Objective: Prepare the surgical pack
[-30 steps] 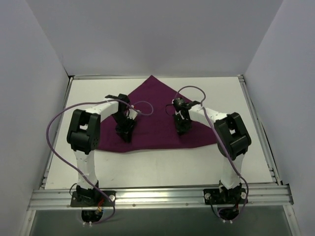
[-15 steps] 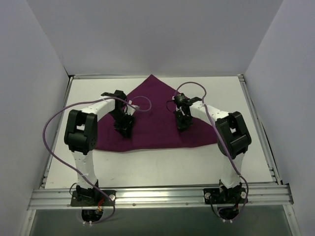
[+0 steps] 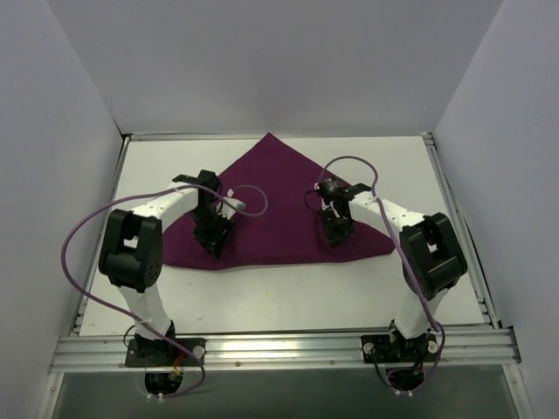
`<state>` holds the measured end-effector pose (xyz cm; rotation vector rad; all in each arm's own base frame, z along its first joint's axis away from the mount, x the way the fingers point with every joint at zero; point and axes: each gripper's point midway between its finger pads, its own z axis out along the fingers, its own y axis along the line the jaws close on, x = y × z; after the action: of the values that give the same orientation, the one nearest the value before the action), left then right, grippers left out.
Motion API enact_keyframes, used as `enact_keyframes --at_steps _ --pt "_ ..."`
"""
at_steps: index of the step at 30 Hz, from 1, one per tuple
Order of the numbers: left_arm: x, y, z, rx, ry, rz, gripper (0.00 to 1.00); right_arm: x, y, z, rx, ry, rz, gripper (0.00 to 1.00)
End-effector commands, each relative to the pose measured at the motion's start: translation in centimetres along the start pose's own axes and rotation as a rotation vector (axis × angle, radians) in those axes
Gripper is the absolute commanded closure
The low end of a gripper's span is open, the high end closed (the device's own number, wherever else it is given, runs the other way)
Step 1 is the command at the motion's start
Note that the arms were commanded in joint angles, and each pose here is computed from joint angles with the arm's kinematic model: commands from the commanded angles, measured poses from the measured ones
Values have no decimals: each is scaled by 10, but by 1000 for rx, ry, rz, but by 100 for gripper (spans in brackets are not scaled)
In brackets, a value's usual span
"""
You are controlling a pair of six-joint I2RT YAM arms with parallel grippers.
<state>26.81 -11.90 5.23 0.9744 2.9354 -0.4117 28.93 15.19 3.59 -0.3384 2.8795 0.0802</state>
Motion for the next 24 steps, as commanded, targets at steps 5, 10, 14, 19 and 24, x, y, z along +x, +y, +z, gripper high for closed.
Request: enact_keyframes --at_steps 5,10,14,19,24 --pt "3 32 46 -94 63 -56 60 44 -4 27 -32 82 50 100" --pt "-5 42 47 -126 44 -57 60 32 -8 31 -25 51 84 100" --pt "-15 35 24 -111 -4 -26 60 14 -8 14 -27 3 68 100" --pt "-15 22 -25 -127 -66 36 59 -2 -8 -14 -27 -46 84 100" --pt "32 13 -37 -134 35 102 58 15 -25 -25 29 -4 263 100"
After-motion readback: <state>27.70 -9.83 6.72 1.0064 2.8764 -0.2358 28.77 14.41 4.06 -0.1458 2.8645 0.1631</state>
